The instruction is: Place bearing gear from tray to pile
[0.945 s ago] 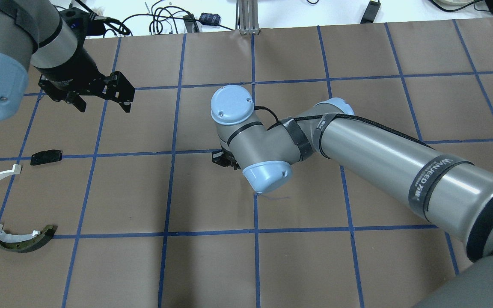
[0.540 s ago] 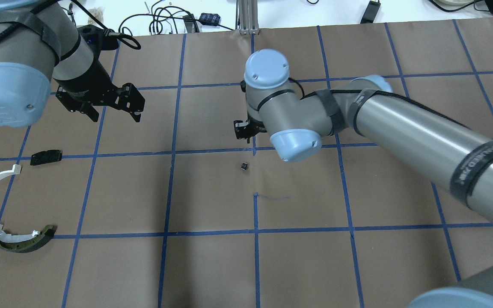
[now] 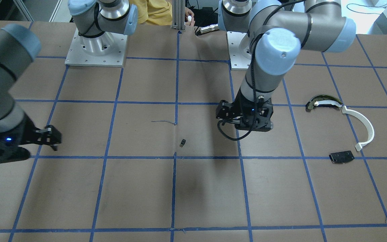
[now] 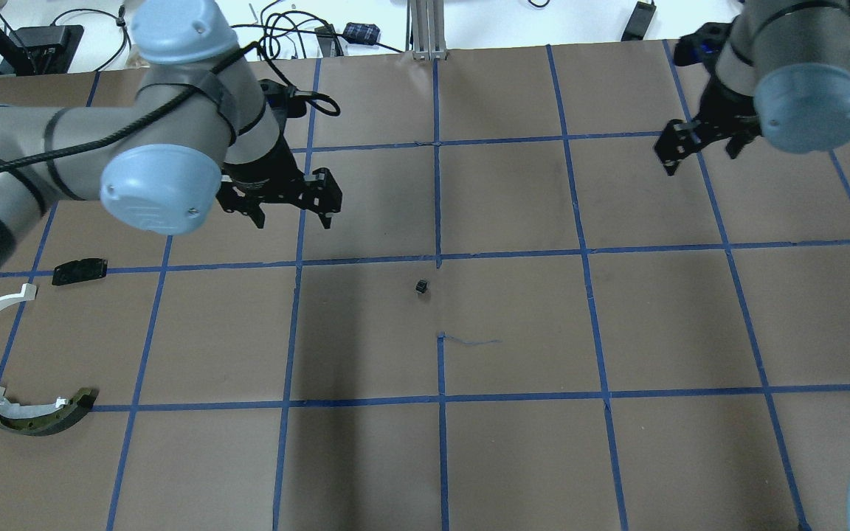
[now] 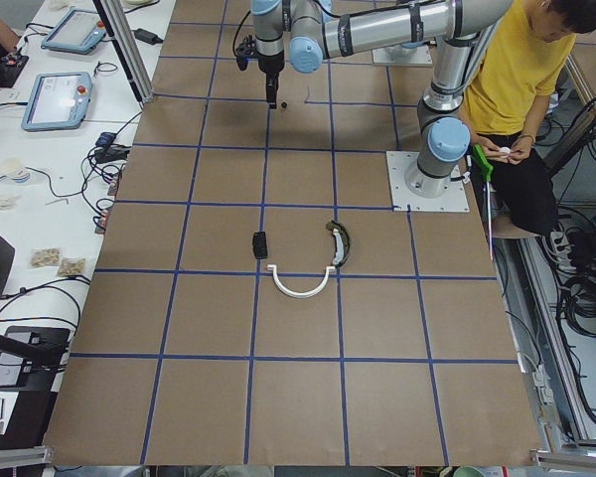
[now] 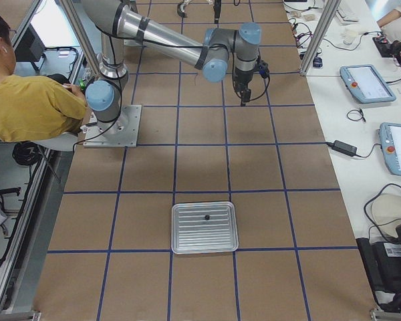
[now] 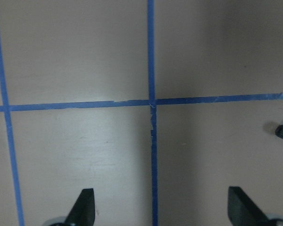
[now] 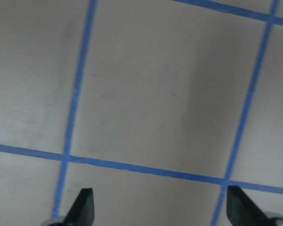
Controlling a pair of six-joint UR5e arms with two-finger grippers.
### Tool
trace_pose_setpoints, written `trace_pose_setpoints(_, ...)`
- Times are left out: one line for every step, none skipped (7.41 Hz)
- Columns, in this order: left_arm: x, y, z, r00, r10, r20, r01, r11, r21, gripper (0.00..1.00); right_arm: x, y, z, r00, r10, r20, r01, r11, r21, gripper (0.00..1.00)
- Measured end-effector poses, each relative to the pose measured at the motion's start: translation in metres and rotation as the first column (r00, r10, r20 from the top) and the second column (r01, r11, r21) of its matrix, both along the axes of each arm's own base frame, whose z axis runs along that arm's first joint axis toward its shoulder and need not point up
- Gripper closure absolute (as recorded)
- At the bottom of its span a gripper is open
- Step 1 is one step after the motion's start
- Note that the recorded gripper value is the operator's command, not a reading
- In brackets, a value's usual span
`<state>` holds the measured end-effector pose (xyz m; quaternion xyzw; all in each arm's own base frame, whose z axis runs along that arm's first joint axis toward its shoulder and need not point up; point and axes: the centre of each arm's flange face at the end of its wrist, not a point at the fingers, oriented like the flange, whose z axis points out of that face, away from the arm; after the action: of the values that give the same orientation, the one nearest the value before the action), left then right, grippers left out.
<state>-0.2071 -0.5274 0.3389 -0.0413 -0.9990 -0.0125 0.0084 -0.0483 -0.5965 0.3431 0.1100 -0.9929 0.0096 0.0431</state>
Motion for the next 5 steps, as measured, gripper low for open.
trace_pose_setpoints(-0.034, -0.002, -0.024, 0.999, -0.035, -0.005, 0.035, 0.999, -0.008, 0.0, -0.092, 0.015, 0.002, 1.0, 0.004, -0.007, -0.004, 1.0, 0.009, 0.0)
trace_pose_setpoints(-0.061, -0.004, -0.049, 0.998, -0.068, -0.015, 0.068, 0.998, -0.012, 0.0, -0.173, 0.038, -0.003, 1.0, -0.002, -0.003, 0.003, 1.0, 0.022, 0.0)
trace_pose_setpoints(-0.081, -0.005, -0.071, 0.995, -0.094, -0.027, 0.094, 0.995, -0.014, 0.0, -0.244, 0.062, -0.015, 1.0, 0.007, -0.003, -0.007, 1.0, 0.023, 0.0)
trace_pose_setpoints(-0.094, -0.007, -0.092, 0.993, -0.113, -0.04, 0.113, 0.994, -0.01, 0.0, -0.302, 0.08, -0.037, 0.999, 0.036, -0.019, -0.036, 0.999, 0.011, 0.0)
trace_pose_setpoints(-0.102, -0.009, -0.11, 0.991, -0.125, -0.045, 0.125, 0.992, 0.004, 0.0, -0.35, 0.093, -0.074, 0.999, 0.051, -0.02, -0.051, 0.999, 0.001, 0.0)
